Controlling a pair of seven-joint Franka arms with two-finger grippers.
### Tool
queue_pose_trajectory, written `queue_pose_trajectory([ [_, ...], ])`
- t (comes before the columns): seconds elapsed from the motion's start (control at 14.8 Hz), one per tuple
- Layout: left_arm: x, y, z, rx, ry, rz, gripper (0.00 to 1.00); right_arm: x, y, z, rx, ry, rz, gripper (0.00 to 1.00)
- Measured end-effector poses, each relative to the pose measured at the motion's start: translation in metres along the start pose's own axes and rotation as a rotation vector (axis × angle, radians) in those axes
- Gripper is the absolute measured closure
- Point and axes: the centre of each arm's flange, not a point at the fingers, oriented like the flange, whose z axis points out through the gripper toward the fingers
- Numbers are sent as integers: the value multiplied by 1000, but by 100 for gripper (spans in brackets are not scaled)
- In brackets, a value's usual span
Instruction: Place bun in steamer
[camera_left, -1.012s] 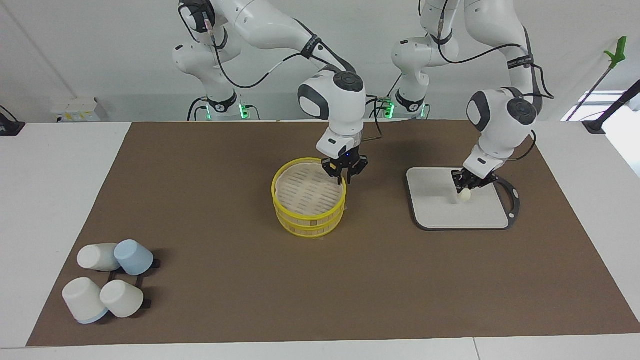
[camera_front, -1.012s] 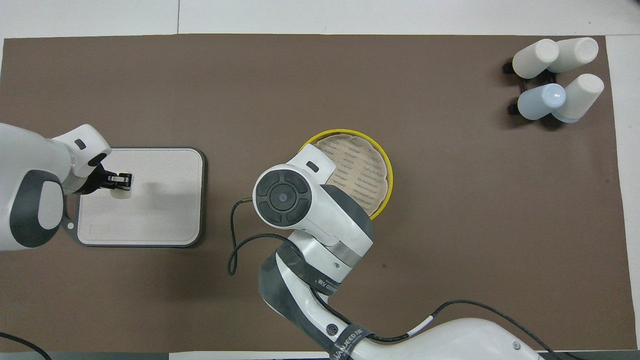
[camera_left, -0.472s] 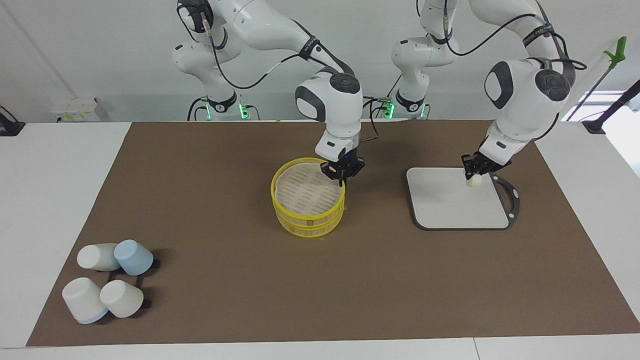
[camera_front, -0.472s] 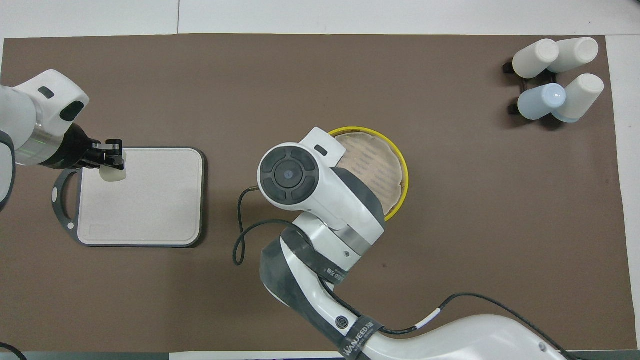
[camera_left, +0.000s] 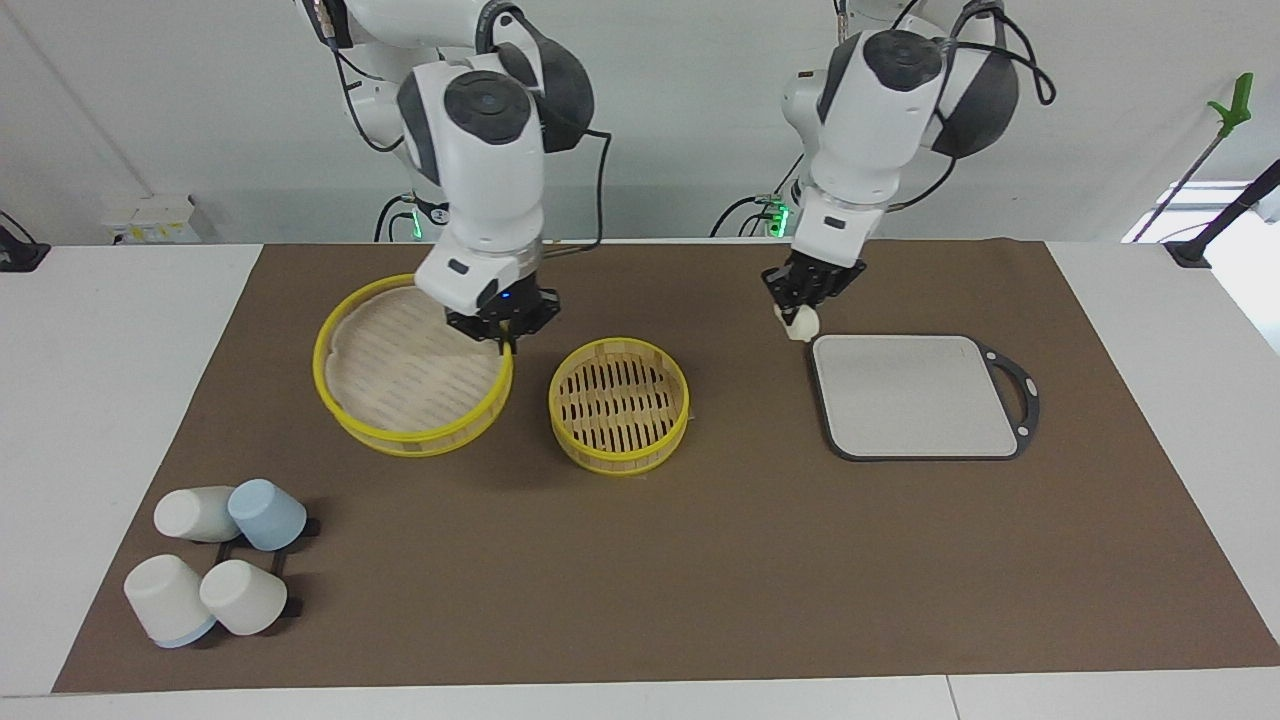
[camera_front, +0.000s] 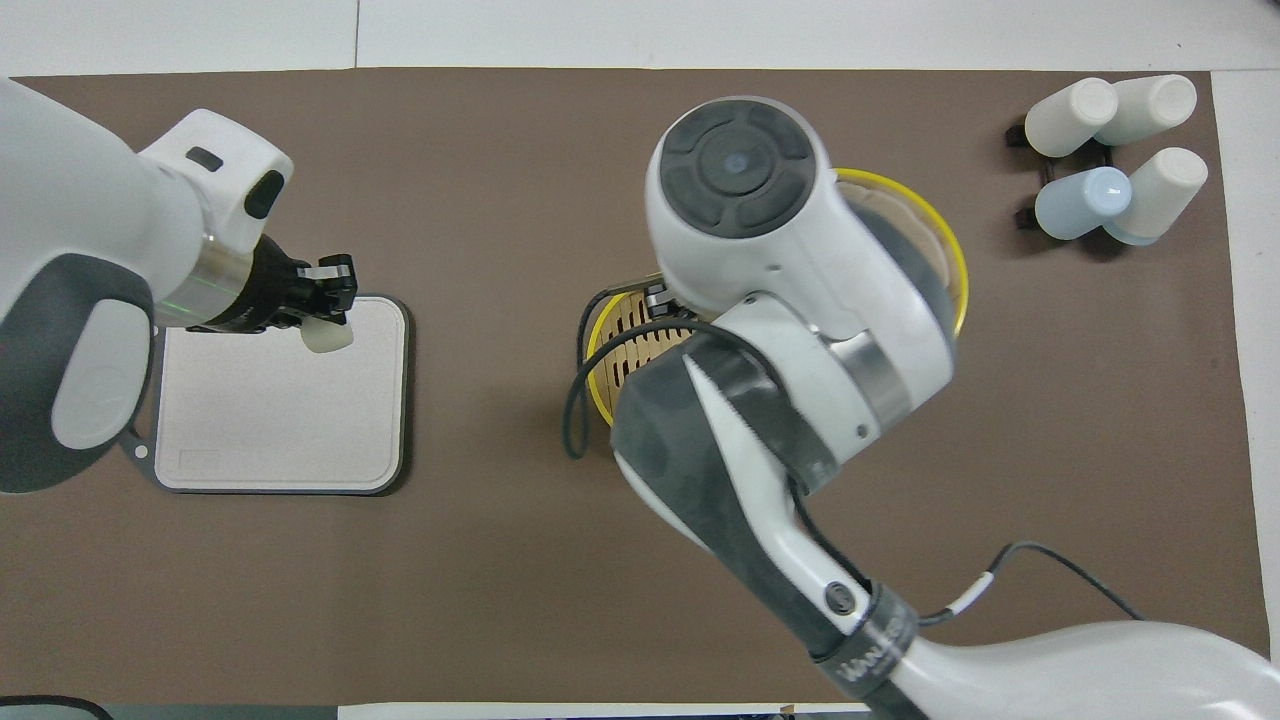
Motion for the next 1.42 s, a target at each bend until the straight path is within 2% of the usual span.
queue_pose_trajectory([
  [0.2, -48, 76, 57, 0, 7, -34, 77, -9, 76, 13, 46, -34, -28, 91],
  [0.47, -84, 126, 137, 0, 18, -45, 76, -24, 100, 24, 53, -65, -46, 91],
  [0.67, -88, 137, 184, 5, 48, -43, 74, -28, 100, 28, 52, -71, -51, 91],
  [0.94, -85, 135, 203, -1, 70, -32, 69, -30, 96, 34, 50, -67, -57, 91],
  [1.01, -85, 134, 204, -1, 76, -28, 64, -31, 95, 35, 49, -66, -58, 91],
  [1.15, -84, 134, 205, -1, 79, -27, 47, -32, 93, 37, 48, -62, -60, 91],
  [1.21, -83, 134, 204, -1, 81, -29, 32, -32, 93, 37, 48, -64, -60, 91],
  [1.35, -78, 131, 201, -2, 87, -38, 9, -32, 93, 38, 48, -64, -61, 91],
  [1.42, -74, 129, 196, -1, 92, -45, 1, -32, 92, 37, 48, -63, -61, 91],
])
